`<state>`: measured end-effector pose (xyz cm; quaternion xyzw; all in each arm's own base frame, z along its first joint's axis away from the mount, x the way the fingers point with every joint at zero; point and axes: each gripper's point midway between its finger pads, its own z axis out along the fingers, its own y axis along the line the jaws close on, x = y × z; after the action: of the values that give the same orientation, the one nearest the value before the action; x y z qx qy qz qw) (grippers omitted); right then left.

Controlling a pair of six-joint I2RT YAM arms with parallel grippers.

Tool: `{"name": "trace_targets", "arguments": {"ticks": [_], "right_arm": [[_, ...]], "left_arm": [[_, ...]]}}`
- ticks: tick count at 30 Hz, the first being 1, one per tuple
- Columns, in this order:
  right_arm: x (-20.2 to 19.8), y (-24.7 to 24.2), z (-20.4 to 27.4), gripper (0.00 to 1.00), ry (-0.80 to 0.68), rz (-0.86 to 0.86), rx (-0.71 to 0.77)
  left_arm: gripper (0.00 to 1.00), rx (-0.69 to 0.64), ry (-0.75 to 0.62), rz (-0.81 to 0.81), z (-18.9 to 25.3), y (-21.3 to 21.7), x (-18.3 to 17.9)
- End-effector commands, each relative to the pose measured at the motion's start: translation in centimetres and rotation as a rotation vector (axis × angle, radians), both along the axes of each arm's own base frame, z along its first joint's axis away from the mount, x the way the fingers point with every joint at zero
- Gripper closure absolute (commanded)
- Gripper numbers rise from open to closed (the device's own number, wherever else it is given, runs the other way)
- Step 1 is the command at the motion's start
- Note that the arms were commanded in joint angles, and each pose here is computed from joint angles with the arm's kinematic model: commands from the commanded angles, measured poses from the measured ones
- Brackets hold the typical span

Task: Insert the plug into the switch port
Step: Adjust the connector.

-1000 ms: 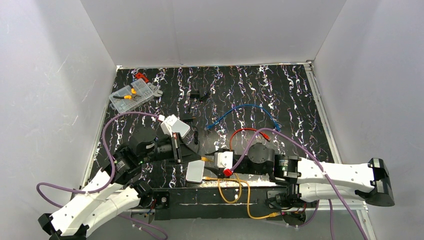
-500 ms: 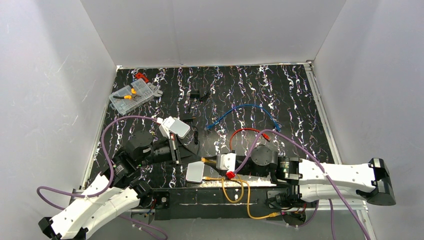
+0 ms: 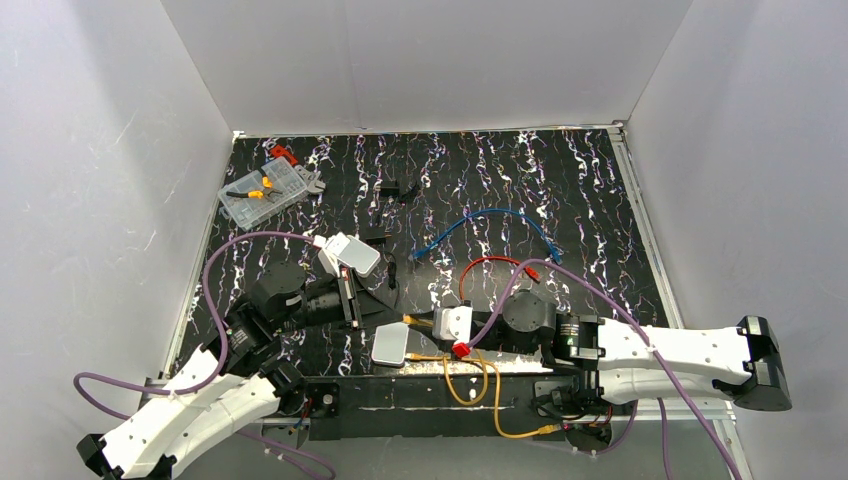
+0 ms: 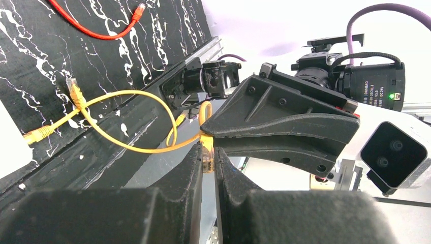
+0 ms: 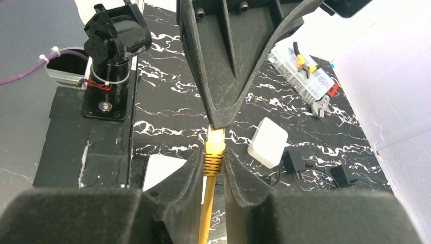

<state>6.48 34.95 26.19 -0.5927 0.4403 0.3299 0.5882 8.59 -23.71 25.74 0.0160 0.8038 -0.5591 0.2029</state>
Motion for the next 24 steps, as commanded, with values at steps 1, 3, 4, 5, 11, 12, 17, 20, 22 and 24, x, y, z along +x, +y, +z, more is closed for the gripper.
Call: {"name": "trace_targets", "arguments": {"ticks": [1, 3, 4, 5, 11, 12, 17, 20, 22, 24], "right_arm": [[0.0, -0.1, 1.2, 0.73, -0.005, -0.010, 0.054], [0.0, -0.1, 1.3, 0.75, -0.005, -0.009, 0.056], [0.0, -0.1, 1.3, 0.77, -0.004, -0.009, 0.056], [0.0, -0.1, 1.2, 0.81, -0.004, -0.010, 0.056], [0.0, -0.2, 1.6, 0.99, -0.011, -0.014, 0.064], [0.0, -0.3, 1.8, 0.99, -0.013, -0.012, 0.067], [-0.2, -0.4, 2.7, 0.99, -0.020, -0.006, 0.074], [-0.3, -0.5, 3.3, 0.99, -0.024, 0.002, 0.075], [-0.6, -0.6, 3.9, 0.99, -0.027, 0.013, 0.080], [-1.0, -0.8, 4.8, 0.99, -0.030, 0.032, 0.092]], "left_arm": [[1.00, -0.041, -0.013, -0.025, 0.9, -0.3, -0.3], [1.00, -0.043, -0.012, -0.028, 0.9, -0.3, -0.4], [1.00, -0.043, -0.010, -0.028, 0.9, -0.3, -0.4], [1.00, -0.043, -0.008, -0.029, 0.9, -0.3, -0.4], [1.00, -0.051, -0.009, -0.029, 1.0, -0.4, -0.4], [1.00, -0.049, -0.007, -0.026, 0.9, -0.4, -0.3], [0.62, -0.048, -0.027, 0.004, 1.0, 0.0, 0.0], [0.49, -0.047, -0.066, 0.018, 1.8, 0.3, 0.2], [0.40, -0.030, -0.102, 0.026, 2.5, 0.7, 0.3], [0.35, -0.002, -0.130, 0.032, 2.9, 1.2, 0.3]]}}
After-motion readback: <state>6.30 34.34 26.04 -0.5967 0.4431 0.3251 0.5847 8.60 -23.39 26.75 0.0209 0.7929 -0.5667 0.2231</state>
